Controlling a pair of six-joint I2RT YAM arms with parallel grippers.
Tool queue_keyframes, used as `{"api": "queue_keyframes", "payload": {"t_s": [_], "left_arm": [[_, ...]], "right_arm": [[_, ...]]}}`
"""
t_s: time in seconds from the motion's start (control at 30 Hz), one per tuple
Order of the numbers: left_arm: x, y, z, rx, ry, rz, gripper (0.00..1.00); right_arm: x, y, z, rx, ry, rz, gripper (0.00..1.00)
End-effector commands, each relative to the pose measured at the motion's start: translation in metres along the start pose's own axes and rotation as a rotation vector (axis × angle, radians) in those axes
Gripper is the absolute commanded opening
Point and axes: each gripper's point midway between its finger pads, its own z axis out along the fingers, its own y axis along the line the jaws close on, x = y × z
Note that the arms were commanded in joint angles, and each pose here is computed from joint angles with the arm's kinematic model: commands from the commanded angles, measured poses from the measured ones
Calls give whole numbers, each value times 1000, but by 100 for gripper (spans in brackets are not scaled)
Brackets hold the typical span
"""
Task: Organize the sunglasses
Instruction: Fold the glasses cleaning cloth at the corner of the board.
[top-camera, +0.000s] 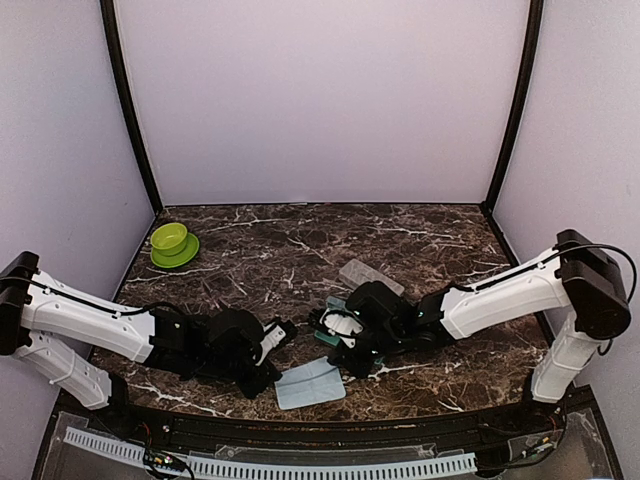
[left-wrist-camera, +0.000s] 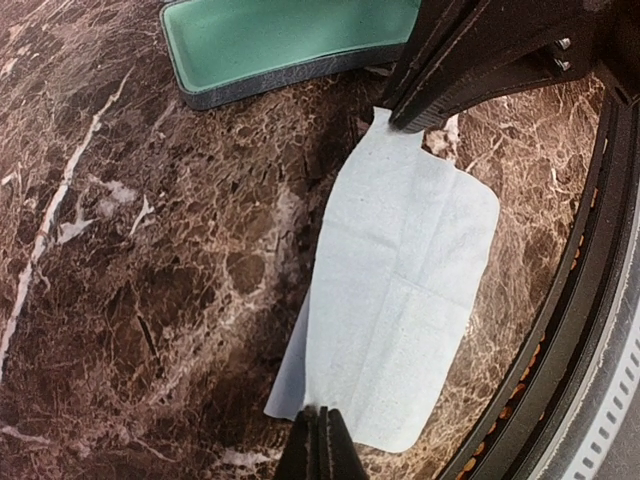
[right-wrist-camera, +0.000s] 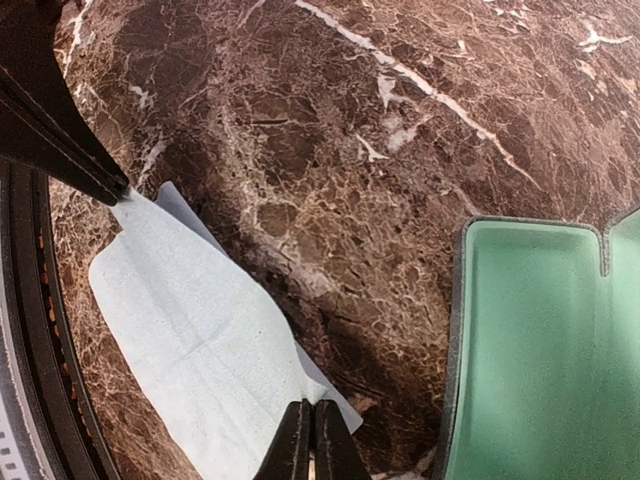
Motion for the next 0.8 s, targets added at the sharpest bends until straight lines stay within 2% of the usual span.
{"api": "queue_keyframes", "payload": {"t_s": [0.0,0.77], "left_arm": [[4,0,-5,-2,9,13,0],[16,-14,1,34,37,6,0]], "right_arm": [[-11,9,-8,-5,-53,-5,5],[5,20,-9,-21,-49,26,3]]}}
